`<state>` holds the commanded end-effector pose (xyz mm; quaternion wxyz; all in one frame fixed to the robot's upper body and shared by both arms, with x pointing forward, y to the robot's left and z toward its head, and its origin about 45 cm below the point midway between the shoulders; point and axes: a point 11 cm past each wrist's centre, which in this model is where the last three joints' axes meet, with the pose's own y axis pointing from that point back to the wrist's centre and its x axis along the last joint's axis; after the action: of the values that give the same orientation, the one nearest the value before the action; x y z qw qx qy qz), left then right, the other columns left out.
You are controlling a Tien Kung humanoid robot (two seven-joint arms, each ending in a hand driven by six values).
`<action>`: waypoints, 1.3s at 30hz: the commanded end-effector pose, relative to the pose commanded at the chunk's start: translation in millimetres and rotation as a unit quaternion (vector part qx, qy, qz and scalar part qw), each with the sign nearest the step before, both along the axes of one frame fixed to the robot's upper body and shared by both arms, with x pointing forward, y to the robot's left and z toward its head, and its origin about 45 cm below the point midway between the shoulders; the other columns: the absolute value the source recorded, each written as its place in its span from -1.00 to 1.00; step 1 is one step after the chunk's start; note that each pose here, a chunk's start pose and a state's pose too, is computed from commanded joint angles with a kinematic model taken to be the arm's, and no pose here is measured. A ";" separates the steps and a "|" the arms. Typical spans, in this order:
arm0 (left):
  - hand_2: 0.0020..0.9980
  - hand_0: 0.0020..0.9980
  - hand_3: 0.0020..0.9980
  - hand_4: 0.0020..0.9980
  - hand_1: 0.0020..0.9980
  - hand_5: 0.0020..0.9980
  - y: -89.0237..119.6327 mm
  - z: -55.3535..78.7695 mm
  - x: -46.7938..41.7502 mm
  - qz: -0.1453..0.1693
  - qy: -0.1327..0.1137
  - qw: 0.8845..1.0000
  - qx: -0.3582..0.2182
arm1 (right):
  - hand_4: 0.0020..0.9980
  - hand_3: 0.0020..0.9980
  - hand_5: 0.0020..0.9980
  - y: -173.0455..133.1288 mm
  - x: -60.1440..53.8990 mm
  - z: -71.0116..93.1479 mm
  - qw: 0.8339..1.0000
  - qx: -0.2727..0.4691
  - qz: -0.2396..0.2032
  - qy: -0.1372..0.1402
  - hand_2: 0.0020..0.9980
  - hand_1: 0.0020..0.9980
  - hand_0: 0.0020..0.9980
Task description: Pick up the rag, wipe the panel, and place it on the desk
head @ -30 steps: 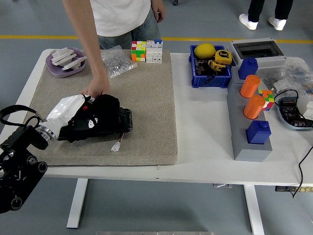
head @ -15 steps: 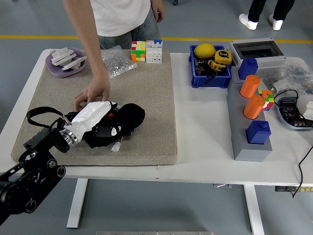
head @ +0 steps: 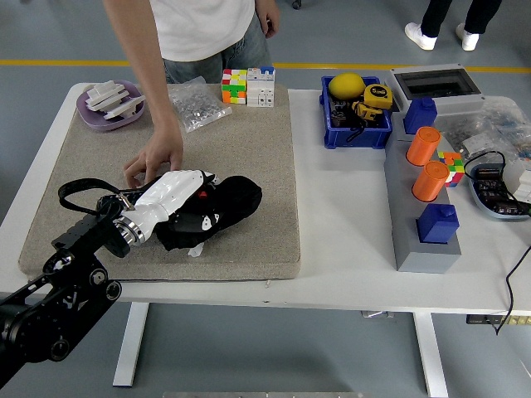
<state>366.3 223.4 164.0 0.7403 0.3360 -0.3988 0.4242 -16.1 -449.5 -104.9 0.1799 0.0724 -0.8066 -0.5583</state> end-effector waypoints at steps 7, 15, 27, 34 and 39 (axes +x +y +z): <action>0.04 -0.46 -0.03 0.14 -0.36 -1.00 23.8 1.3 2.9 0.035 -0.004 0.999 -0.001 | 1.00 0.24 -0.05 -0.9 -1.2 0.4 1.000 -0.001 -0.001 0.001 0.34 0.32 0.54; 0.04 -0.45 -0.03 0.14 -0.37 -1.00 56.6 1.5 4.2 0.080 -0.005 0.997 -0.001 | 1.00 0.24 -0.05 -2.1 -1.1 0.9 1.000 -0.003 -0.002 0.002 0.34 0.33 0.54; 0.04 -0.44 -0.03 0.15 -0.36 -1.00 108.5 8.4 -1.9 0.144 -0.018 0.989 0.007 | 1.00 0.24 -0.05 -3.6 -2.7 1.5 1.000 -0.004 -0.003 0.004 0.34 0.32 0.54; 0.04 -0.42 -0.03 0.16 -0.35 -1.00 135.1 4.7 -12.1 0.176 -0.014 0.984 0.016 | 1.00 0.24 -0.05 -2.6 -4.7 1.1 1.000 -0.003 -0.004 0.006 0.34 0.32 0.54; 0.04 -0.42 -0.02 0.17 -0.35 -1.00 148.5 9.6 -15.8 0.194 -0.024 0.981 0.018 | 1.00 0.24 -0.05 -2.3 -6.3 0.9 1.000 -0.003 -0.004 0.008 0.34 0.32 0.54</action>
<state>350.6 371.9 173.6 0.6280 0.4105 -0.3512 0.5601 -22.4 -451.8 -103.9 0.1839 0.0644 -0.8070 -0.5575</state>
